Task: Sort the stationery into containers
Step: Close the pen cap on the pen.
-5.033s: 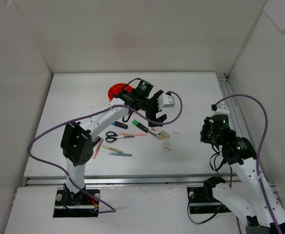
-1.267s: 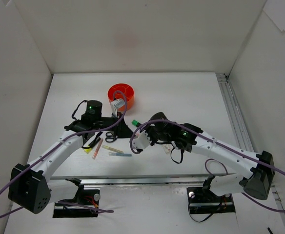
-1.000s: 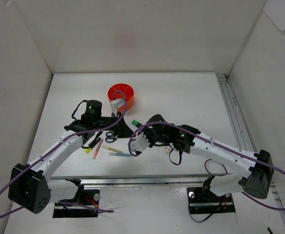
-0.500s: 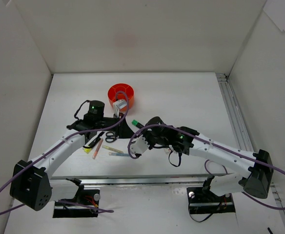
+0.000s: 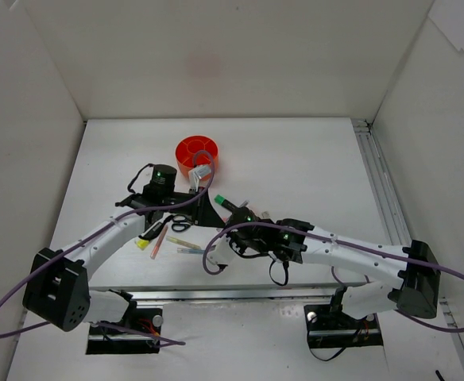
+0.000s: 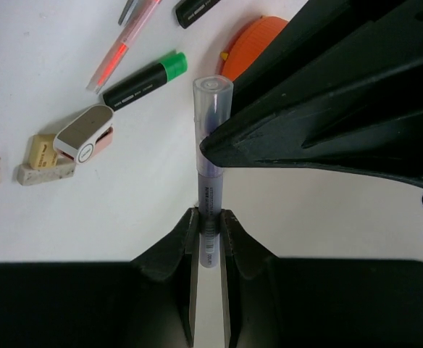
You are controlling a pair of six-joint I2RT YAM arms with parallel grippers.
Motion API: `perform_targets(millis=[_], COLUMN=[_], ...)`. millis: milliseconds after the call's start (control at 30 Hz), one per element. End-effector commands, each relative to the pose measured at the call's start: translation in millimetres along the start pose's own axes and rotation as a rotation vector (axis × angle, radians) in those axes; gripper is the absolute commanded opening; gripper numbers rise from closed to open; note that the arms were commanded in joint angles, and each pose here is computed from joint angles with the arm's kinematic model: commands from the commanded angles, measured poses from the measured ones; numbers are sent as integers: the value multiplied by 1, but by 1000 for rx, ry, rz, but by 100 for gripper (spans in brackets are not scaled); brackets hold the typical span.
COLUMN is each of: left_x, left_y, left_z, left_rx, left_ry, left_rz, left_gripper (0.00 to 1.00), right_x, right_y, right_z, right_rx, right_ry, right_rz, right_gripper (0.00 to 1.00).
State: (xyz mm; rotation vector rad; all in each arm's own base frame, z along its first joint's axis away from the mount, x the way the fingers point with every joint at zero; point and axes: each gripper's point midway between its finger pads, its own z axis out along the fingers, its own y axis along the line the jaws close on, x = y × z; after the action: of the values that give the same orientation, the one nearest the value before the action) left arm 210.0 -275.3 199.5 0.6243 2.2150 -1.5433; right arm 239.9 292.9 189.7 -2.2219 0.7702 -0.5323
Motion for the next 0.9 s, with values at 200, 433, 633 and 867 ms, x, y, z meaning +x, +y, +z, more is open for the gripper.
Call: perform_targets(millis=[200,433,633,867], left_x=[-42,-83,-130,-145], left_y=[-11,-12,-32,-30], left_z=[-1,-7,-10,1], left_rx=[-14,-18,67,104], left_ry=[-144,-287,-365,-334], left_rz=[77,128,205,201], left_gripper=[0,0,0,0], right_x=[-34,-67,-90,-102], right_y=[-10,-5,6,11], right_z=[-10,-16,-16,-18], right_rx=[97,91,44,28], right_ry=[-47,-158,-239,-274], right_rz=[-91,-85,-101,-87], right_gripper=[0,0,0,0])
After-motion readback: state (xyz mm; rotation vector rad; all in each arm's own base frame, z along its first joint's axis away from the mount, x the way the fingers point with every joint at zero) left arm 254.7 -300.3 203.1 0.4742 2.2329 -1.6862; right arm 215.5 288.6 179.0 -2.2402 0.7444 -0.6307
